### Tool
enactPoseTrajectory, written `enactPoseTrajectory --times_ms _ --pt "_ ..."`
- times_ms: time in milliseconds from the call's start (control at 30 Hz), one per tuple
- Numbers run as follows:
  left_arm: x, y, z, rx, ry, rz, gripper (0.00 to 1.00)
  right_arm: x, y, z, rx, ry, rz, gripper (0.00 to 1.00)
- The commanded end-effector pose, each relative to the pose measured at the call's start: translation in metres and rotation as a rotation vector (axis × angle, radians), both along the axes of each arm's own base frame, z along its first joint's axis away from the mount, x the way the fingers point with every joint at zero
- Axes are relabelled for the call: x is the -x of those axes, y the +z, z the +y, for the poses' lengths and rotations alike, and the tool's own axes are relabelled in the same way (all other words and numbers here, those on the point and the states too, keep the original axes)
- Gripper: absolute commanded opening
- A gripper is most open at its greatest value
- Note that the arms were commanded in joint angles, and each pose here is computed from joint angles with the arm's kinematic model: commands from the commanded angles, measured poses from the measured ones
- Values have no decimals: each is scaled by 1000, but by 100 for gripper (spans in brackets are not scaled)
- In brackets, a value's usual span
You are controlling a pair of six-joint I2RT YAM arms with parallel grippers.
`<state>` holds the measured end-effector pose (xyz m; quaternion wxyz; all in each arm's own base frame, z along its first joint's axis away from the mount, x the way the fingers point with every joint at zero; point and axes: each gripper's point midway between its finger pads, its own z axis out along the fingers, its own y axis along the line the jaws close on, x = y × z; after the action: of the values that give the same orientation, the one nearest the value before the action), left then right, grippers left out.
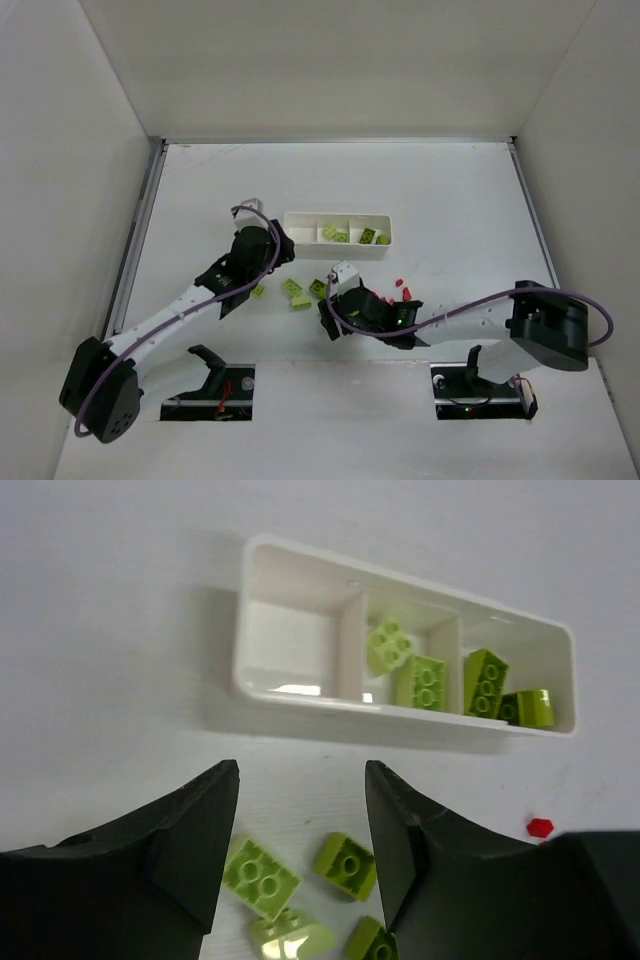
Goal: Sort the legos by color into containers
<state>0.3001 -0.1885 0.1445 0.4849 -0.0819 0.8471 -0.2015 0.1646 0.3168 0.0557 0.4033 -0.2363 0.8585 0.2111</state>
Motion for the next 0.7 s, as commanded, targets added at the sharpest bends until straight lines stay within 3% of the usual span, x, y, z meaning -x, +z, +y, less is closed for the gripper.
enactPoseTrajectory --times_ms 0,233,400,467,667 --pt "33 -34 74 -48 190 104 51 2 2 40 4 89 -12 77" --pt "54 -63 102 -56 249 196 53 -6 -8 46 25 71 -13 70" --pt "57 -75 101 -60 251 221 56 -21 -12 42 37 13 -6 40" --pt "56 -78 99 -51 249 219 57 -24 -1 38 23 -15 -27 33" --pt "53 -85 93 -50 233 224 60 -42 49 7 -82 -89 -96 32"
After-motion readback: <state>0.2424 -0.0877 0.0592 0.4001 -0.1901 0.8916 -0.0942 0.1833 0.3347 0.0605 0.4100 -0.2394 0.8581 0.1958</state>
